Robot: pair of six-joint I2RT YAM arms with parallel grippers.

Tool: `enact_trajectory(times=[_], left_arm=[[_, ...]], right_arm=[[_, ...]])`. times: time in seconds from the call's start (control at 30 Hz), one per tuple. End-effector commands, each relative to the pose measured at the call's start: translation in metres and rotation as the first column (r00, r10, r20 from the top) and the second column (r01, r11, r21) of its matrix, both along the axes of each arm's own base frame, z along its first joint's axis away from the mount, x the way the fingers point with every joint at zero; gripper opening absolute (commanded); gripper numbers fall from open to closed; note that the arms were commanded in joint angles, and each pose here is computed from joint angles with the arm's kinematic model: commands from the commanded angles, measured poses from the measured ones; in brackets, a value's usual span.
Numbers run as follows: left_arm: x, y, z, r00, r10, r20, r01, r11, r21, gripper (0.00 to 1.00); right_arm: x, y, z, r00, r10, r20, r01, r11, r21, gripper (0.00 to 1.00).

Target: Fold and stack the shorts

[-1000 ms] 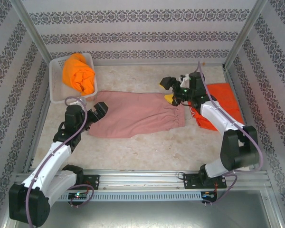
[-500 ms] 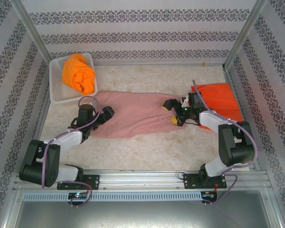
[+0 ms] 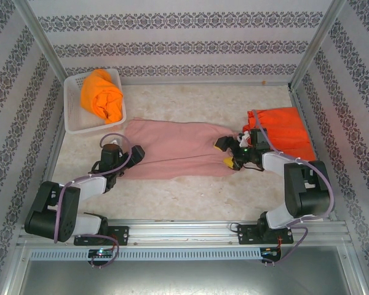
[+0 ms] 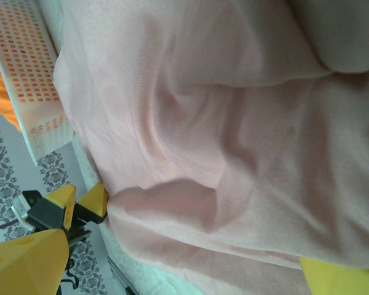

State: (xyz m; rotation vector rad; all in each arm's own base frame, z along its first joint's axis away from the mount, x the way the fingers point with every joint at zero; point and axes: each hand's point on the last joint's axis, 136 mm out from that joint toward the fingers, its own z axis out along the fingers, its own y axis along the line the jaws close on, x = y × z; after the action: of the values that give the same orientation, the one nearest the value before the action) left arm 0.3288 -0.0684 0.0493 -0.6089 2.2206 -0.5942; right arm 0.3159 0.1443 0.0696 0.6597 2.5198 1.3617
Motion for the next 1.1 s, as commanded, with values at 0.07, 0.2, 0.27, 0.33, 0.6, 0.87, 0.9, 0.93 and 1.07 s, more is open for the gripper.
enact_trajectory(times=[0.07,0.2,0.27,0.33,0.6,0.87,0.9,0.93,1.07], left_arm=[[-0.036,0.038,-0.035,0.985,0.109,-0.135,-0.096,0.99,0.104,1.0],[-0.032,0.037,-0.016,0.993,0.086,-0.084,-0.076,0.991,0.114,1.0],[-0.03,0.037,-0.01,0.995,0.077,-0.065,-0.068,0.99,0.121,1.0],[-0.029,0.036,-0.006,0.996,0.07,-0.057,-0.062,0.99,0.126,1.0],[-0.029,0.035,-0.008,0.996,0.062,-0.066,-0.054,0.991,0.122,1.0],[-0.033,0.035,-0.013,0.994,0.065,-0.083,-0.054,0.991,0.121,1.0],[-0.034,0.035,-0.013,0.995,0.065,-0.082,-0.055,0.991,0.121,1.0],[-0.034,0.036,-0.014,0.994,0.068,-0.083,-0.058,0.991,0.122,1.0],[-0.04,0.038,-0.019,0.993,0.08,-0.092,-0.067,0.99,0.127,1.0]], right_arm=[[-0.036,-0.006,-0.023,0.99,-0.009,-0.14,0.008,1.0,-0.007,0.98],[-0.033,0.002,0.011,0.997,0.004,-0.081,0.001,0.998,0.062,0.98],[-0.027,0.002,0.035,1.0,-0.007,-0.023,0.008,0.997,0.076,0.98],[-0.018,0.0,0.057,0.999,-0.025,0.042,0.022,0.998,0.062,0.98],[0.019,-0.009,0.086,0.992,-0.052,0.111,0.047,0.998,0.048,0.98],[0.066,-0.032,0.064,0.992,-0.109,0.063,0.107,0.994,0.038,0.98],[0.071,-0.033,0.059,0.992,-0.109,0.057,0.108,0.994,0.031,0.98],[0.076,-0.034,0.055,0.993,-0.109,0.054,0.107,0.994,0.025,0.98],[0.083,-0.041,0.017,0.992,-0.125,-0.028,0.125,0.992,0.002,0.98]])
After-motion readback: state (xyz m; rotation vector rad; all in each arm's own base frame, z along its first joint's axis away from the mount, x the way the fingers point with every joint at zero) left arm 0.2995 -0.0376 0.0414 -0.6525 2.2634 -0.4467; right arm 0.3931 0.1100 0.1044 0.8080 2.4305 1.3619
